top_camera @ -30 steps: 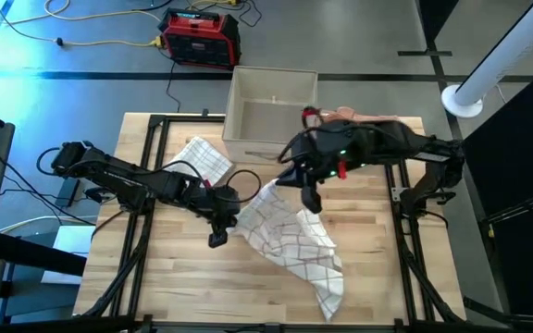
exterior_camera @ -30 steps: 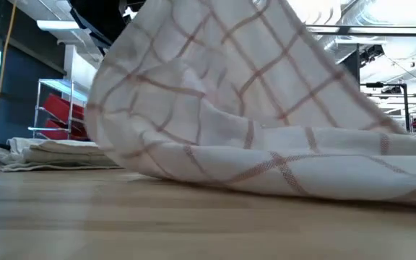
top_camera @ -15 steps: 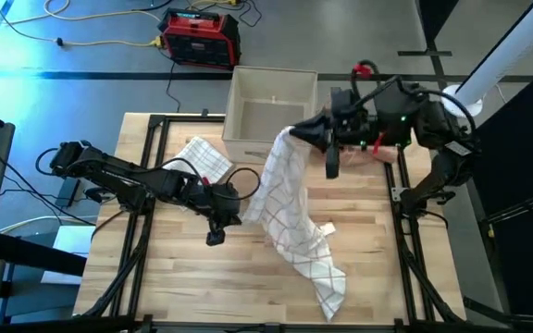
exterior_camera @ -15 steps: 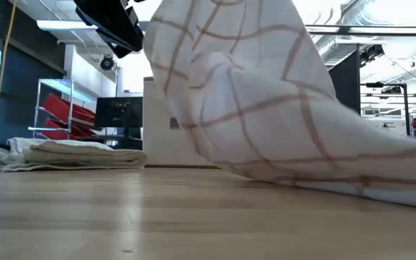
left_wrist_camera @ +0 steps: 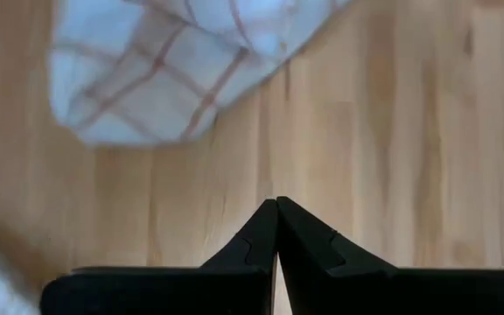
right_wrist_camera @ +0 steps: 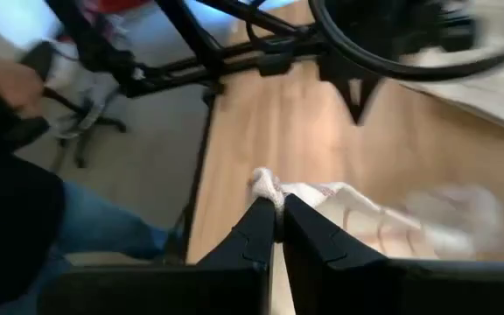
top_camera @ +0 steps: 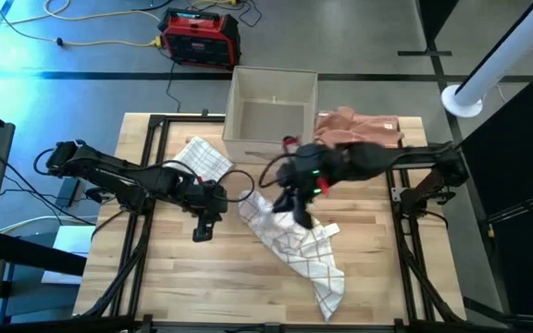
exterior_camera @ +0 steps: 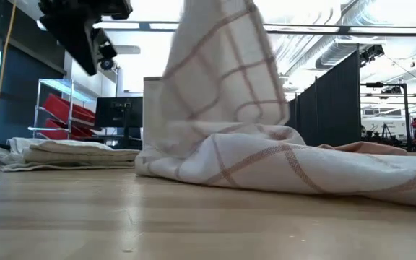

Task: Fold towel
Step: Fold the white squared towel

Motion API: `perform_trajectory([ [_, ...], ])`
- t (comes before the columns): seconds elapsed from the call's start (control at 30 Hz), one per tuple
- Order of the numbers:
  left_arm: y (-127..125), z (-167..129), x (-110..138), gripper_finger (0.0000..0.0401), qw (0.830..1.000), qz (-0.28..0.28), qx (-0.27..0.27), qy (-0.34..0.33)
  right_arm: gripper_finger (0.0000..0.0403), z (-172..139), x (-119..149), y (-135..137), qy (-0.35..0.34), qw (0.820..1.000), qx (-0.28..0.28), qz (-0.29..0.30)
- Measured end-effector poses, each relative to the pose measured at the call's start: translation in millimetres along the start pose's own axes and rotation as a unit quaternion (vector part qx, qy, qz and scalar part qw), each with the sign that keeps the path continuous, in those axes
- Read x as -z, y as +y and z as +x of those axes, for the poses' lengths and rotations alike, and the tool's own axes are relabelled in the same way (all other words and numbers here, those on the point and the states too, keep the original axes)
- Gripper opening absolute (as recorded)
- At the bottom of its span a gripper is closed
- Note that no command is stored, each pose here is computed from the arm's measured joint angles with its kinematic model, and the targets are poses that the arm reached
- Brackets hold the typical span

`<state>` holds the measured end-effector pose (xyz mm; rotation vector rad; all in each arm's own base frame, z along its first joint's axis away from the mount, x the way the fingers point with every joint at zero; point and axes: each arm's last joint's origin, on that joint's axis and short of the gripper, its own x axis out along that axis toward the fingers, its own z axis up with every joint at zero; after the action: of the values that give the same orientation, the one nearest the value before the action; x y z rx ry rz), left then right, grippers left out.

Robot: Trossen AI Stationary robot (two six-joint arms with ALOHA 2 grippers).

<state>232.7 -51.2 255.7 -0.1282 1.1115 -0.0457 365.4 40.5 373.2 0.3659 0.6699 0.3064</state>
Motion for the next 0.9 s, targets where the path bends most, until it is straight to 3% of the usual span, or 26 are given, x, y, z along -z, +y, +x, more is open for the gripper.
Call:
perform_trajectory([
  [0.2, 1, -1, 2, 0.0, 1.0, -0.006, -0.007, 0.008, 0.0002, 53, 11, -44, -0.07, 0.996, -0.048, 0.012],
  [0.37, 2, -1, 2, 0.0, 1.0, -0.015, -0.018, 0.005, 0.0007, 79, 21, -62, -0.014, 0.998, -0.05, 0.047],
  [0.43, 2, -1, 2, 0.0, 0.999, -0.028, -0.03, 0.001, 0.0034, 81, 23, -59, 0.008, 0.998, -0.049, 0.05],
  [0.57, 4, -1, 1, 0.0001, 0.997, -0.054, -0.05, -0.007, 0.0115, 71, 28, -55, 0.069, 0.994, -0.04, 0.07],
  [0.67, 4, -1, 1, 0.0001, 0.997, -0.062, -0.051, -0.007, 0.0168, 48, 28, -46, 0.127, 0.988, -0.038, 0.082],
  [0.8, 4, -1, 1, 0.0001, 0.996, -0.076, -0.051, -0.008, 0.0206, 6, 33, -25, 0.19, 0.98, -0.011, 0.063],
  [0.9, 4, -1, 1, 0.0001, 0.996, -0.08, -0.049, -0.008, 0.0215, -16, 51, -10, 0.252, 0.966, 0.062, 0.014],
])
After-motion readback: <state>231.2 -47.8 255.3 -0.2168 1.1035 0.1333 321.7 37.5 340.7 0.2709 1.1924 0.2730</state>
